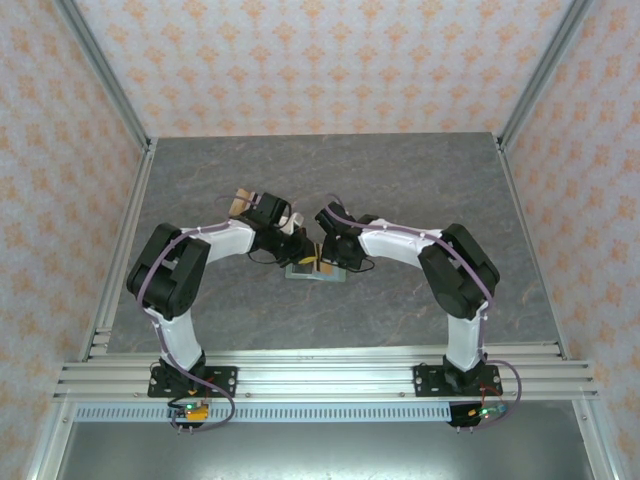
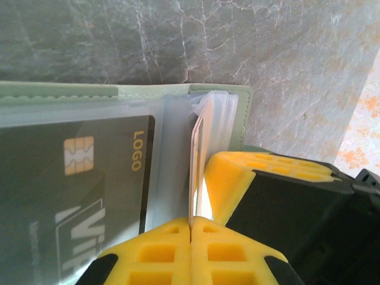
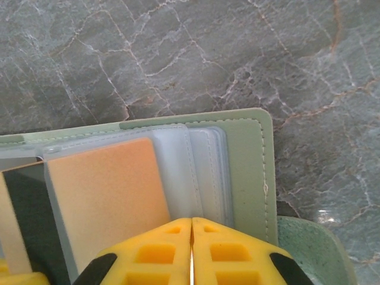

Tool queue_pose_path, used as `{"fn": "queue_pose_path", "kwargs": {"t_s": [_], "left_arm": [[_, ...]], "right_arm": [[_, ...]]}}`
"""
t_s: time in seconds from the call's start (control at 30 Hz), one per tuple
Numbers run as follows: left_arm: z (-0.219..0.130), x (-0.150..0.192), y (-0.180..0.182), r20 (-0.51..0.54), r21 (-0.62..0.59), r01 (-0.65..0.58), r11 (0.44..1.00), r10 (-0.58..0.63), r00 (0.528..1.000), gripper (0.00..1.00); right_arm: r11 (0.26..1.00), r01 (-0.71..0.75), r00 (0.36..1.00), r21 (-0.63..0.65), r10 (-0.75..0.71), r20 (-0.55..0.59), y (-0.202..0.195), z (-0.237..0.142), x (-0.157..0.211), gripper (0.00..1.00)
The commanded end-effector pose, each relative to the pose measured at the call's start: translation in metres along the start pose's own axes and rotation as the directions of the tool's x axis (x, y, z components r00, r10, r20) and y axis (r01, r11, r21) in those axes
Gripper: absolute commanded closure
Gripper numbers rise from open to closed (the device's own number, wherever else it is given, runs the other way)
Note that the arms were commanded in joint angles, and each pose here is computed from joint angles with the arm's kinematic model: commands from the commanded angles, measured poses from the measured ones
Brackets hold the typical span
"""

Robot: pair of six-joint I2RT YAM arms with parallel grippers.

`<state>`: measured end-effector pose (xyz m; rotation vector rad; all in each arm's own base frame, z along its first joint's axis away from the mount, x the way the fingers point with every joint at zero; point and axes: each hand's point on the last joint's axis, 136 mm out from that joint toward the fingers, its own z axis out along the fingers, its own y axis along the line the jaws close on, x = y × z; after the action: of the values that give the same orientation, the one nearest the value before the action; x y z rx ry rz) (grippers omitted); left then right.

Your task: Take the credit cards out of the card holder

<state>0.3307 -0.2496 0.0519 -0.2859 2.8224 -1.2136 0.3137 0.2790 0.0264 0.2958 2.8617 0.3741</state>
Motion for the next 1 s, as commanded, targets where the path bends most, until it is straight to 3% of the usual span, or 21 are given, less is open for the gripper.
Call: {"fn": "queue_pose_path", "kwargs": {"t_s": [0.0, 0.13, 0.3, 0.43, 0.57, 0.67, 0.8, 0.97], "left_arm": [[-0.022, 0.002, 0.009, 0.029, -0.088, -0.037, 0.995, 0.04, 0.999, 1.0], [-0.044, 0.003, 0.015, 0.064, -0.183, -0.073, 0.981, 0.086, 0.994, 1.0], [-0.072, -0.001, -0.003, 0.132, -0.205, -0.11, 0.973, 0.139, 0.981, 1.0], [-0.096, -0.004, -0.033, 0.2, -0.15, -0.166, 0.975, 0.195, 0.96, 1.0], [-0.119, -0.008, -0.073, 0.267, -0.017, -0.193, 0.981, 0.191, 0.945, 1.0], [-0.13, -0.01, -0.101, 0.294, 0.105, -0.195, 0.975, 0.157, 0.943, 1.0], [-0.141, -0.013, -0.127, 0.298, 0.227, -0.179, 0.957, 0.107, 0.949, 1.0], [-0.156, -0.017, -0.151, 0.298, 0.333, -0.169, 0.928, 0.067, 0.952, 1.0]], "right_arm": [[1.0, -0.016, 1.0, 0.02, 0.016, -0.02, -0.015, -0.002, 0.005, 0.89], [0.996, 0.006, 1.0, -0.094, -0.006, 0.006, 0.005, -0.023, -0.003, 0.8], [0.965, 0.029, 0.999, -0.261, -0.018, 0.046, 0.029, -0.059, -0.013, 0.63], [0.902, 0.035, 0.998, -0.431, -0.009, 0.062, 0.048, -0.087, -0.022, 0.44], [0.784, -0.025, 0.999, -0.621, 0.044, 0.014, 0.061, -0.113, -0.037, 0.33], [0.66, -0.067, 0.997, -0.748, 0.066, -0.03, 0.073, -0.137, -0.048, 0.31], [0.56, -0.082, 0.996, -0.824, 0.063, -0.056, 0.085, -0.16, -0.058, 0.3], [0.466, -0.079, 0.997, -0.881, 0.034, -0.071, 0.102, -0.182, -0.063, 0.53]]}}
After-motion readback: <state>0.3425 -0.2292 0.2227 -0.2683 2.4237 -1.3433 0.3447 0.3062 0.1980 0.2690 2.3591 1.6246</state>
